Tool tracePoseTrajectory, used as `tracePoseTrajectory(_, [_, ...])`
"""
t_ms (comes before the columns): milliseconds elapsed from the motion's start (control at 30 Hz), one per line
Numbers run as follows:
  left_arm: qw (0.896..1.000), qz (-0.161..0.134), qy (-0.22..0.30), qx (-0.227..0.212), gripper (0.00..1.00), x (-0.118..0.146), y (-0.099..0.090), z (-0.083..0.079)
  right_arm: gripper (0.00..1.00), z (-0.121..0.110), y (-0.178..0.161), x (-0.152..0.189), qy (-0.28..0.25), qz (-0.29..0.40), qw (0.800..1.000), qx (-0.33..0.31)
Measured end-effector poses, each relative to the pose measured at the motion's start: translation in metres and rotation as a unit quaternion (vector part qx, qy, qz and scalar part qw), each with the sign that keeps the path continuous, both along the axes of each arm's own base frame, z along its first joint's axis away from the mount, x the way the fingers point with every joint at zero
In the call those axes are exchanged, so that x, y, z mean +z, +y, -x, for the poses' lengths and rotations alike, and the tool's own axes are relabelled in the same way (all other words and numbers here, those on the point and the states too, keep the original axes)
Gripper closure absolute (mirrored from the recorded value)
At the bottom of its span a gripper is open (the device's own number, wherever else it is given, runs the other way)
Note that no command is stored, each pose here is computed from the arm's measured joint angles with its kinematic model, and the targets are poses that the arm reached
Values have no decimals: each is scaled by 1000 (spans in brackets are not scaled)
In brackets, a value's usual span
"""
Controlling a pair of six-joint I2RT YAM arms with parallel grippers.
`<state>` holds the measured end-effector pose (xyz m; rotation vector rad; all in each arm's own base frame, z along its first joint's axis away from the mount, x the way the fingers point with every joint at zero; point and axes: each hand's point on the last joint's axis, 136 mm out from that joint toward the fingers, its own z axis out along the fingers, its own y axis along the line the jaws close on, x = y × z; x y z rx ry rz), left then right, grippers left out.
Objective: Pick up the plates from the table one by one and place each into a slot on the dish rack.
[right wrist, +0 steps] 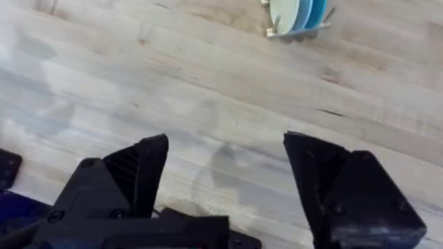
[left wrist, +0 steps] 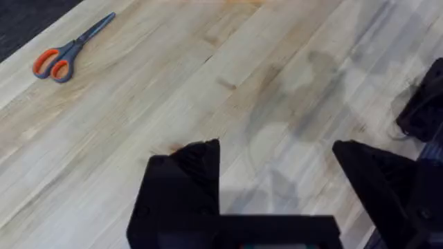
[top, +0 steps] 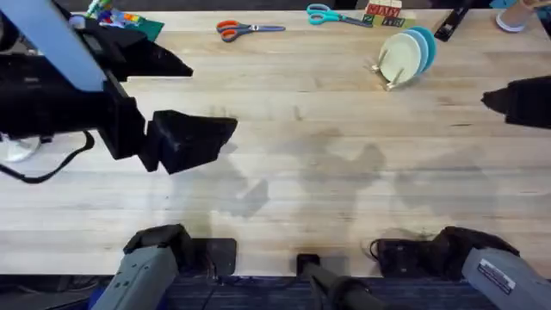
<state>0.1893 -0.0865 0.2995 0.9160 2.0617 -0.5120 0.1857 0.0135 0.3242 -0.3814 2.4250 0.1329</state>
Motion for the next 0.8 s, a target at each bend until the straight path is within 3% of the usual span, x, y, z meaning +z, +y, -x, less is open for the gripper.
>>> tracePoseTrajectory(800, [1000, 0, 0, 0, 8, 0, 0, 0, 5, 3, 1, -2, 8, -2, 1000, 0])
